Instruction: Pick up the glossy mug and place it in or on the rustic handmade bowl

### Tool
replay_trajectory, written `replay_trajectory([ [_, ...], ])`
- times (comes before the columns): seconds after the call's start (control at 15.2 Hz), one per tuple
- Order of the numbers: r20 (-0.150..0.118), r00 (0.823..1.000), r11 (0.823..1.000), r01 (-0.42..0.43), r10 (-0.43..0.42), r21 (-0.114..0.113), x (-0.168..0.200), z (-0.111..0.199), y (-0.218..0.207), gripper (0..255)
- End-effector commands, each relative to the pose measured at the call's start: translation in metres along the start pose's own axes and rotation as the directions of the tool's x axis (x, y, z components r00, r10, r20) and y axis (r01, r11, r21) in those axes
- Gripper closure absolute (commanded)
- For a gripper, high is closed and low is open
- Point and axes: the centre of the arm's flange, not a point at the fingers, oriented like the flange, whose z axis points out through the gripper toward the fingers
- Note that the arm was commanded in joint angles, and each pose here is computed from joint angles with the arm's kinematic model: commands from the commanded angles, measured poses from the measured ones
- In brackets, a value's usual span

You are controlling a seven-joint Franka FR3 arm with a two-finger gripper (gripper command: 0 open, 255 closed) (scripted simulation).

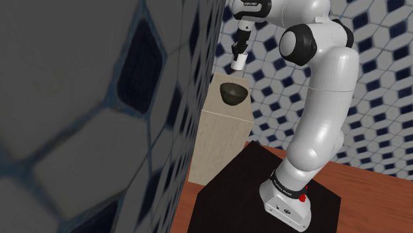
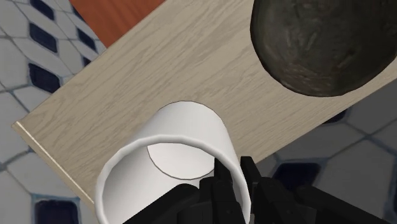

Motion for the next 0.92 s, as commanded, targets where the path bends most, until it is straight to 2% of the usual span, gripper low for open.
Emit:
replay_trajectory([
  [0.0,0.0,1.0,1.0,0.0,0.0,0.0,0.001,-0.011,0.001,255],
  [0.13,0.0,1.0,1.0,0.0,0.0,0.0,0.001,-0.018,0.001,255],
  [0.86,0.0,1.0,1.0,0.0,0.0,0.0,-0.087,-0.048,-0.111,255],
])
